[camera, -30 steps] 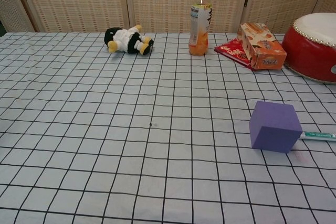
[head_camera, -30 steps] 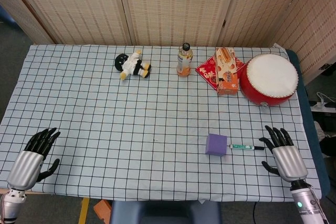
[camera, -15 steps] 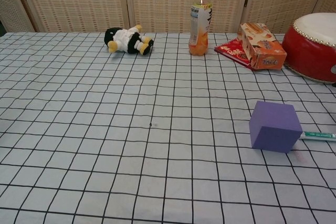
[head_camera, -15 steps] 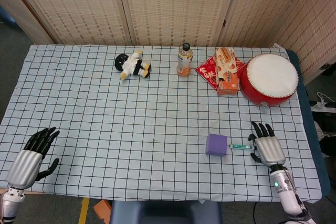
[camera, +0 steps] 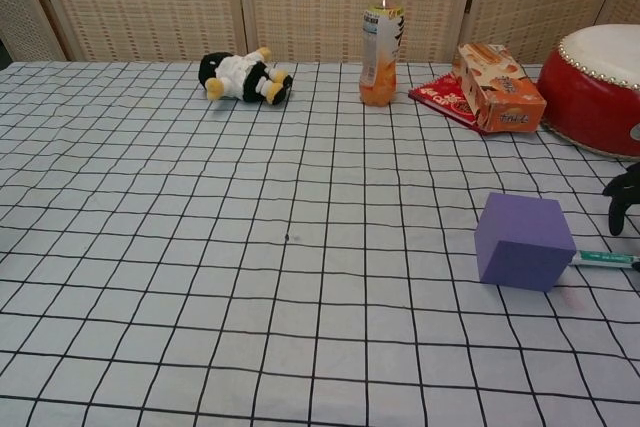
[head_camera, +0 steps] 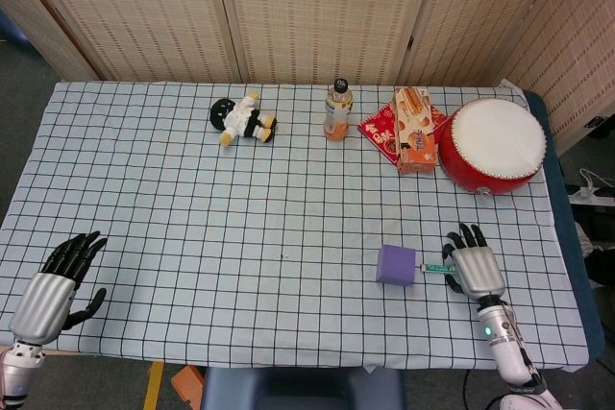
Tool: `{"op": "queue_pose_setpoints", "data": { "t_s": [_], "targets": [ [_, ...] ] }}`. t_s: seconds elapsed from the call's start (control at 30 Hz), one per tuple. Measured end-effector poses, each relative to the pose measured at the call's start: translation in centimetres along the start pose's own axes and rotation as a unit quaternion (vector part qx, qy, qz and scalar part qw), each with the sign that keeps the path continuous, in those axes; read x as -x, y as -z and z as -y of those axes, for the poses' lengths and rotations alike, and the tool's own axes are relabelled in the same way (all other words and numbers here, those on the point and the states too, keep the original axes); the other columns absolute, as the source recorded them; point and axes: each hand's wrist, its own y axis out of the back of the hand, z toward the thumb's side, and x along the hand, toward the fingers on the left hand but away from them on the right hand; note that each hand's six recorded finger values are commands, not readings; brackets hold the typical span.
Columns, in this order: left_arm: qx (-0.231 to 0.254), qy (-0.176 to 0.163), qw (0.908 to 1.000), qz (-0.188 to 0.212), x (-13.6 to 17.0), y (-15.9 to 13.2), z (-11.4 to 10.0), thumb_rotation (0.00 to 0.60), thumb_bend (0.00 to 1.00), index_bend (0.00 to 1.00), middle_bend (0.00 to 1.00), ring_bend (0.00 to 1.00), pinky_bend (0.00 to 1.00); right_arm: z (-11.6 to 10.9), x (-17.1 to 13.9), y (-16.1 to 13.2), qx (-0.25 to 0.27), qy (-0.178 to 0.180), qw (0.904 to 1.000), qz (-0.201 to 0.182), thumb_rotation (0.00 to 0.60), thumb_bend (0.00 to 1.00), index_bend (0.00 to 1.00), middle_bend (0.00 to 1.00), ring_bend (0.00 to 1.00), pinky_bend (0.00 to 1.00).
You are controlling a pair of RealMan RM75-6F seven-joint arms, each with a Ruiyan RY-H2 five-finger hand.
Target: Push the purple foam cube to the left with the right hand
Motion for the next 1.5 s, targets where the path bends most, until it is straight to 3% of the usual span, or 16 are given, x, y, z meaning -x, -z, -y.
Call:
{"op": "queue_pose_setpoints", "data": {
  "t_s": [0.17, 0.63, 0.8, 1.1, 1.5],
  "targets": [
    [0.003, 0.003, 1.0, 0.001, -0.1, 0.0, 0.1, 0.6, 0.42, 0.0, 0.0, 0.0, 0.1, 0.7, 0.4, -0.6, 0.0, -0.006, 1.0, -0.002, 0.6, 0.24, 0.49, 0.43, 0.14, 0.06],
    [0.01, 0.009, 0.9999, 0.0, -0.2, 0.2, 0.1, 0.6, 0.42, 0.0, 0.0, 0.0, 0.1, 1.1, 0.5, -1.6, -0.007, -0.014, 0.9999, -0.006, 0.6, 0.26, 0.51, 0.45, 0.16, 0.06],
    [0.011, 0.011, 0.9999, -0.001, -0.1, 0.3, 0.1, 0.6, 0.42, 0.0, 0.0, 0.0, 0.1, 0.9, 0.3, -2.0, -0.011, -0.01, 0.9998, -0.01, 0.6, 0.28, 0.55, 0.5, 0.23, 0.08],
    [0.011, 0.012, 0.9999, -0.001, 0.1, 0.5, 0.0, 0.6, 0.42, 0.0, 0.0, 0.0, 0.1, 1.0, -0.3, -2.4, -0.035, -0.015, 0.9992, -0.012, 0.6, 0.31, 0.6, 0.54, 0.27, 0.1],
    [0.012, 0.009, 0.9999, -0.002, 0.2, 0.6, -0.2, 0.6, 0.42, 0.0, 0.0, 0.0, 0.1, 0.9, -0.5, -2.1, -0.036, -0.016, 0.9992, -0.002, 0.6, 0.47, 0.88, 0.8, 0.51, 0.24]
  ]
}}
